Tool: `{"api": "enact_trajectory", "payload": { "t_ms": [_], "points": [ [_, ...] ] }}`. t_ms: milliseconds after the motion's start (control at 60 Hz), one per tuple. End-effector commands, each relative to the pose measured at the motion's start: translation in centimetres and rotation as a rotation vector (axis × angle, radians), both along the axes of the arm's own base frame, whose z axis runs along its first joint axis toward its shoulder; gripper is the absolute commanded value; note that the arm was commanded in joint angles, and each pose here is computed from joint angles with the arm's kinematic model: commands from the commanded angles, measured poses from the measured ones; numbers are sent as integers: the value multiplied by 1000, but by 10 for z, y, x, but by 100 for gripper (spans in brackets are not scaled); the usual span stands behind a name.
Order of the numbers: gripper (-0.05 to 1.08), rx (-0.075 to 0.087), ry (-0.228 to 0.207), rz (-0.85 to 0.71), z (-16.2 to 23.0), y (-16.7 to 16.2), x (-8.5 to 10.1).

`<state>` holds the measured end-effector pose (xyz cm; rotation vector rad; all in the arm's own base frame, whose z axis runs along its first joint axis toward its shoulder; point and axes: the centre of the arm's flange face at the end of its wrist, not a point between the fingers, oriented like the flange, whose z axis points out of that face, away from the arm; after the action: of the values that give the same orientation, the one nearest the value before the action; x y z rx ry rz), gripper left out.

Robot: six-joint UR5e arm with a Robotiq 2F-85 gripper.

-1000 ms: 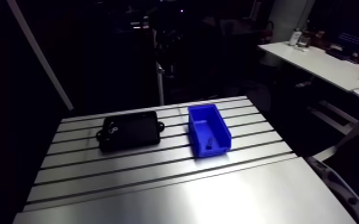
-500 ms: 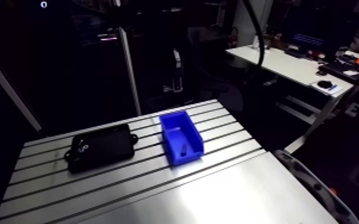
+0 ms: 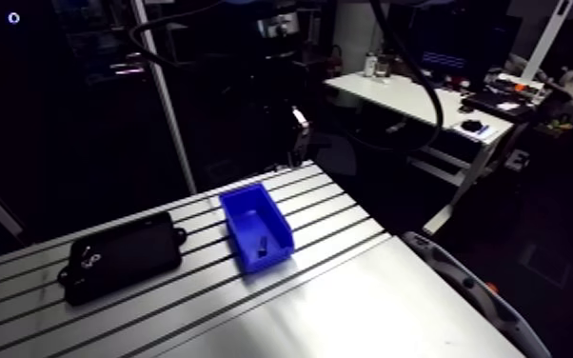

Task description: Pick up the M10 bolt from the tray and put it into the blue bin.

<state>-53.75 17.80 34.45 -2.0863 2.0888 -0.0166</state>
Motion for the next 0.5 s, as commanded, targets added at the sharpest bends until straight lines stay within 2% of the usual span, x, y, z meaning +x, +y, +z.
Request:
{"api": "enact_trajectory", "payload": {
  "t_ms": [17, 267, 500],
  "points": [
    [108, 10, 17, 9, -3, 0, -2],
    [108, 10, 31, -7, -2, -16, -14],
    [108, 0, -4, -23, -29, -43, -25]
  ]
}}
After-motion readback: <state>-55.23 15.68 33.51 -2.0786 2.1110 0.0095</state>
